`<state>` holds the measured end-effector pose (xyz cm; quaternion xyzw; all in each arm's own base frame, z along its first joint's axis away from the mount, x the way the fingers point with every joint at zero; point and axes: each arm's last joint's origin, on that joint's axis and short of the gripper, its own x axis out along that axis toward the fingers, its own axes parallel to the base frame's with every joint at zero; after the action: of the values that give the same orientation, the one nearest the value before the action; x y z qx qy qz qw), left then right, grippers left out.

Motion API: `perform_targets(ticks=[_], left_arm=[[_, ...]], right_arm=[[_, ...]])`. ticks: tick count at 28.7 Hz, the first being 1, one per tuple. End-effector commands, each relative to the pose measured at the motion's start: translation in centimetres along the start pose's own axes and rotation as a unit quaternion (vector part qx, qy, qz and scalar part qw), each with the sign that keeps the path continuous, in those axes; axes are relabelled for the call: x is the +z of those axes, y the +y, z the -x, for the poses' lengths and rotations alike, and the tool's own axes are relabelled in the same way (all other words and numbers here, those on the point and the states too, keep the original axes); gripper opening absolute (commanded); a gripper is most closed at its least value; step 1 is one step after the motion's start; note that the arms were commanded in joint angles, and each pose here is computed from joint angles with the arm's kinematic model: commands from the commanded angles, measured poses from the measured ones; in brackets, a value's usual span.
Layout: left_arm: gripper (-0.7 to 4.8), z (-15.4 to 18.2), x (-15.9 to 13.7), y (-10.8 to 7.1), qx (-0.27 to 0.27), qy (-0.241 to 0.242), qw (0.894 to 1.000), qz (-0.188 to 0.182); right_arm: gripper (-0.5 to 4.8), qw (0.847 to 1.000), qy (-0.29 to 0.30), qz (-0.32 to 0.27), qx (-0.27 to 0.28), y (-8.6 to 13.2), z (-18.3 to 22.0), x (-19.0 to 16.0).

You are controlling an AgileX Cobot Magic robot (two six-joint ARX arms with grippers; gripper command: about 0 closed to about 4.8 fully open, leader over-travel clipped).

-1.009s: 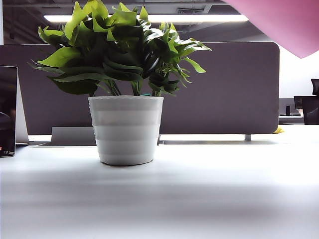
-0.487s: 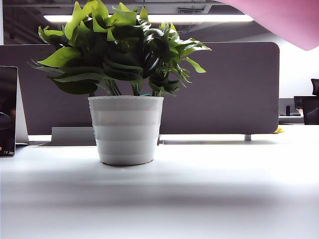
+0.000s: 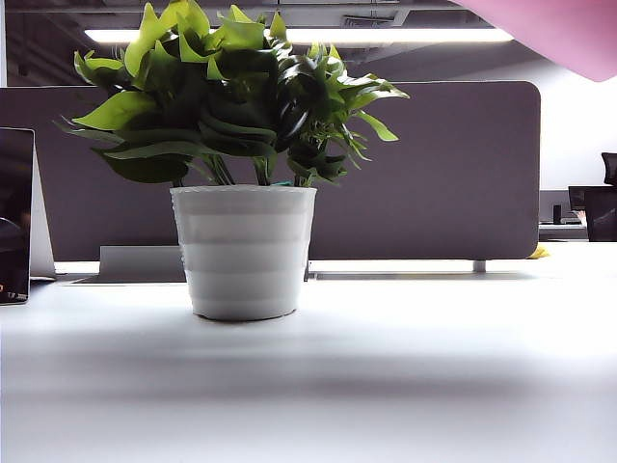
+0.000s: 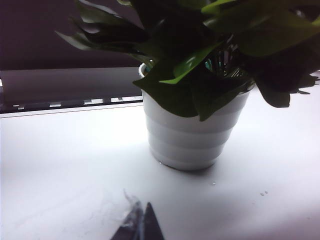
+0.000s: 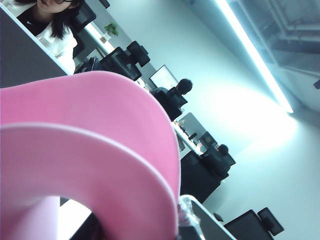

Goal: Pick up the watering can from the table, water the potted plant, and put the can back.

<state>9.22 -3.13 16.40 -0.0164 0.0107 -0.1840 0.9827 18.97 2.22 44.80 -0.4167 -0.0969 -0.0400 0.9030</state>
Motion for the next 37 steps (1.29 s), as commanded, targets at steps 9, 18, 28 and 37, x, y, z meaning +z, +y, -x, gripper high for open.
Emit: perform_targets(ticks=[9,18,28,37], left_arm=[[-0.05,0.00,0.08,0.00,0.000,-0.003,1.000,-0.001],[-0.05,0.00,0.08,0.00,0.000,-0.003,1.000,-0.001],[-0.05,0.00,0.08,0.00,0.000,-0.003,1.000,-0.001],[-0.05,0.00,0.08,0.00,0.000,-0.003,1.000,-0.001]], right_arm=[[0.75,0.997,-0.049,0.023,-0.061,-1.53,0.37,1.20],[0.75,0.994,-0.079,0.031,-0.064,-1.76,0.44,1.54],[0.75,0.993,-0.092,0.045,-0.060,-1.66,0.26,1.61],[0.75,0.989,-0.115,0.059,-0.074,-1.94,0.27,1.93]])
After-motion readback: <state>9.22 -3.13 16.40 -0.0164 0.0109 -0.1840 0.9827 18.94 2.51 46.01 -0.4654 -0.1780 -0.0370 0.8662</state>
